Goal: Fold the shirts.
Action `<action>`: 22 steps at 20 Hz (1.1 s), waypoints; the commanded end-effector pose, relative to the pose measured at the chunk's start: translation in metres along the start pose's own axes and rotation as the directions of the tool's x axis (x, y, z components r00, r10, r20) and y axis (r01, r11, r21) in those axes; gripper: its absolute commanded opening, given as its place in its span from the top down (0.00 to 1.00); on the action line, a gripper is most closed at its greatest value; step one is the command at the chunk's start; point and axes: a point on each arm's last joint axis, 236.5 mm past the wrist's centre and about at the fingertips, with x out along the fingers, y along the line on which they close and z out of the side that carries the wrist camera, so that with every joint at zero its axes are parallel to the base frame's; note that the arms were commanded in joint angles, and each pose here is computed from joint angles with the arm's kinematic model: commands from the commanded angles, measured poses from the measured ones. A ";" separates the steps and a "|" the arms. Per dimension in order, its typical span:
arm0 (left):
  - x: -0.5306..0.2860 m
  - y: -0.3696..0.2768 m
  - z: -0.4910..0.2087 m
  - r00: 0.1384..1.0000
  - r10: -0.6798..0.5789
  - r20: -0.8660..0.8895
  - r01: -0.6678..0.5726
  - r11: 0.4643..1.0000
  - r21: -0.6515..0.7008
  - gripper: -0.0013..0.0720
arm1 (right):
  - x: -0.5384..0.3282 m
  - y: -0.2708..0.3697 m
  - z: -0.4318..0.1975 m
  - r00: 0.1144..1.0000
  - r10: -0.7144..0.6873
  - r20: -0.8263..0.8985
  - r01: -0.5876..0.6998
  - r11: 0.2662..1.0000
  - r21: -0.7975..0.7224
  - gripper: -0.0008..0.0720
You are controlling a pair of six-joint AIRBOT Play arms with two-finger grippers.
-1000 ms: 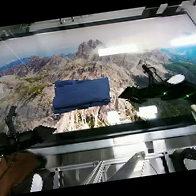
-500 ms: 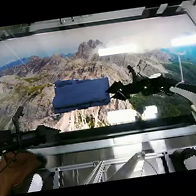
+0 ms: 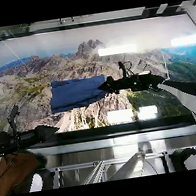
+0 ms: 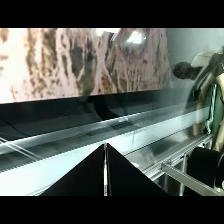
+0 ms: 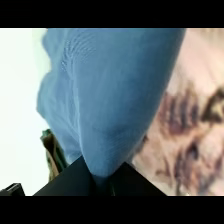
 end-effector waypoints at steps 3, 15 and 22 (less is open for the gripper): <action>0.004 0.002 -0.003 0.999 -0.019 -0.035 0.017 0.999 -0.039 0.96 | -0.069 0.077 0.004 0.995 0.101 0.005 -0.099 0.984 -0.146 0.96; 0.015 -0.048 -0.002 0.991 -0.079 -0.104 0.095 0.982 0.162 0.96 | -0.538 -0.074 -0.130 0.010 -0.865 0.501 0.554 0.422 0.718 0.96; 0.010 -0.084 -0.026 0.982 -0.098 -0.161 0.144 0.940 0.310 0.96 | -0.601 -0.073 -0.168 -0.187 -0.893 0.410 0.456 0.291 0.841 0.96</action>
